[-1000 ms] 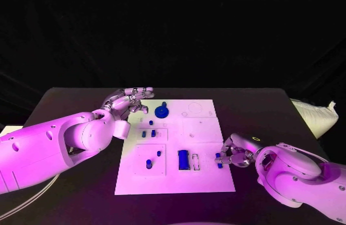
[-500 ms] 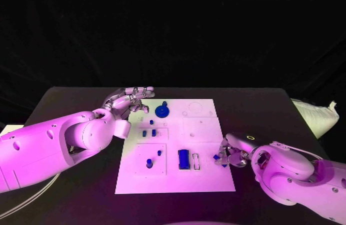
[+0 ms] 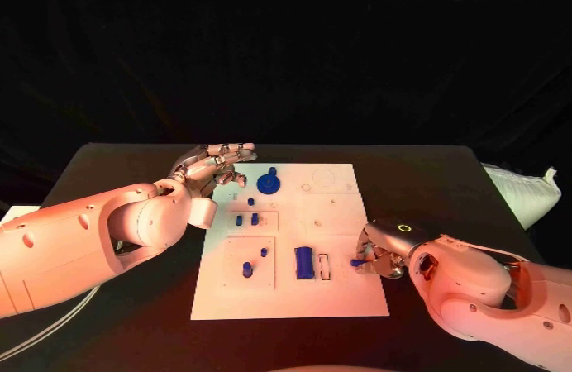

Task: Assemble the parts on the task board

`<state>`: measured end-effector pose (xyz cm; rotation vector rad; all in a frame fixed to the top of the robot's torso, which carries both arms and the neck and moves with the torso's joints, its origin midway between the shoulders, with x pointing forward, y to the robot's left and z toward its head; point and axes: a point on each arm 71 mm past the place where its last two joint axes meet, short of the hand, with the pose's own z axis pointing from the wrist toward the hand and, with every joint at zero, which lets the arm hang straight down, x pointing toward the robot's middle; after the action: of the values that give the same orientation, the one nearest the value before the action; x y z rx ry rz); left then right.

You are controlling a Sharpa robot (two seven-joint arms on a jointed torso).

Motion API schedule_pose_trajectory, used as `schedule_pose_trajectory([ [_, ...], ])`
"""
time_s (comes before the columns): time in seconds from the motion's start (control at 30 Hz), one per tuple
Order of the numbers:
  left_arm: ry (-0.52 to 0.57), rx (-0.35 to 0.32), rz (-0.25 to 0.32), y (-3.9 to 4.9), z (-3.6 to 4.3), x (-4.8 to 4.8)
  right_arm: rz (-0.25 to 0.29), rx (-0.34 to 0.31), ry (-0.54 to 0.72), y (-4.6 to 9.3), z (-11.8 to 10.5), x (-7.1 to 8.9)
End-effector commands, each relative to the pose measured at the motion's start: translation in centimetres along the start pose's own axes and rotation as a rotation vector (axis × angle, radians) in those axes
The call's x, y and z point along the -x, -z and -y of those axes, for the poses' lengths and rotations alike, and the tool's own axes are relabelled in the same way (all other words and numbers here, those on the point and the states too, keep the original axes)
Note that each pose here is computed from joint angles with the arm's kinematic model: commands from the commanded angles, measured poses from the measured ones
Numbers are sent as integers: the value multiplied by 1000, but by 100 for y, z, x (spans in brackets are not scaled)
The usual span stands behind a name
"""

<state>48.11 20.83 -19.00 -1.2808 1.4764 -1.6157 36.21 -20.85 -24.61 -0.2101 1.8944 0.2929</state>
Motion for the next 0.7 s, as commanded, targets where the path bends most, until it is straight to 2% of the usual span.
schedule_pose_trajectory([
  [0.03, 0, -6, -23, -2, 5, -25, -46, -25, 61, 5, 51, -119],
  [0.17, -1, -6, -23, -2, 4, -25, -16, -28, -7, 23, 37, -90],
  [0.37, -1, -5, -24, -6, -4, -30, 36, -42, -187, 69, 6, -17],
  [0.7, 0, -1, -24, -11, -24, -38, 31, -67, -407, 109, -85, 23],
])
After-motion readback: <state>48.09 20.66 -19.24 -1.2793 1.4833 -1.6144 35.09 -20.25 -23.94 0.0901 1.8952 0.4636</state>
